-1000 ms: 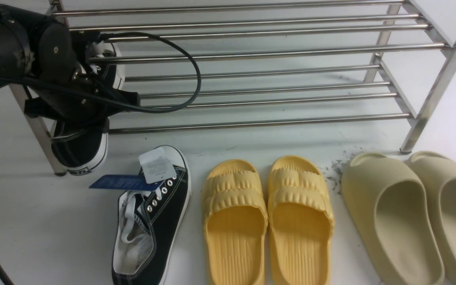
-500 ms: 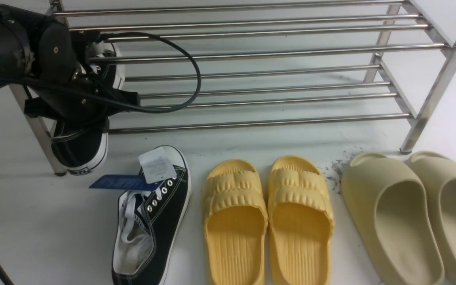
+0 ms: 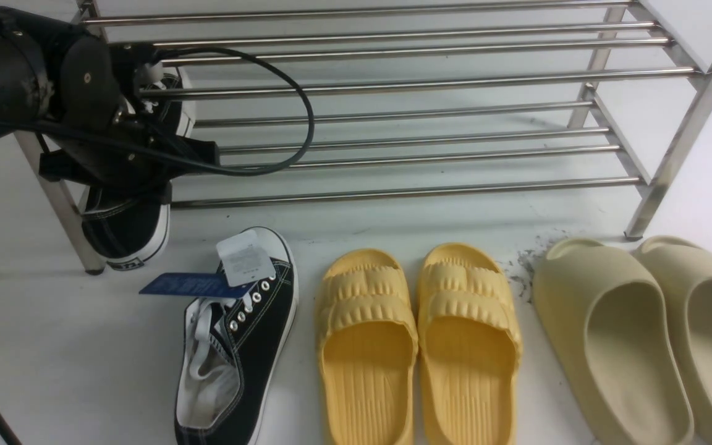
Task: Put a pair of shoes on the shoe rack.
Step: Use the left arm to put a shoe into the shoe rack
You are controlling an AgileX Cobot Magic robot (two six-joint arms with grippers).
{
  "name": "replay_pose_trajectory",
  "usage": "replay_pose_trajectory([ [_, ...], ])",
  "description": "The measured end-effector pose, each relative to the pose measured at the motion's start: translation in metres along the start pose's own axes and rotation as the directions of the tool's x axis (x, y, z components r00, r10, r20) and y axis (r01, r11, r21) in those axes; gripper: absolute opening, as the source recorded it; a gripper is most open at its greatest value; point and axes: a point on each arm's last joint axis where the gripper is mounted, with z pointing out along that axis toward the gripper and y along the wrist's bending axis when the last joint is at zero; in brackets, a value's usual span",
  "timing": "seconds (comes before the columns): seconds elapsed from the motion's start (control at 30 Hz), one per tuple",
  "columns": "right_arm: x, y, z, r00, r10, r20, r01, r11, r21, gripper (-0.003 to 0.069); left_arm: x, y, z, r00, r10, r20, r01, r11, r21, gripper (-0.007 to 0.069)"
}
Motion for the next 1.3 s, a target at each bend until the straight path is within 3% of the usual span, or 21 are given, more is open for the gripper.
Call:
replay_pose_trajectory([
  [1.3,0.0,0.0,0.0,1.0,0.0,0.0,0.0,1.0,0.0,0.0239,-0.0068,-0.0013,0.0001,0.997,0.017,0.075,-0.018,1.0,0.013,0.0008],
])
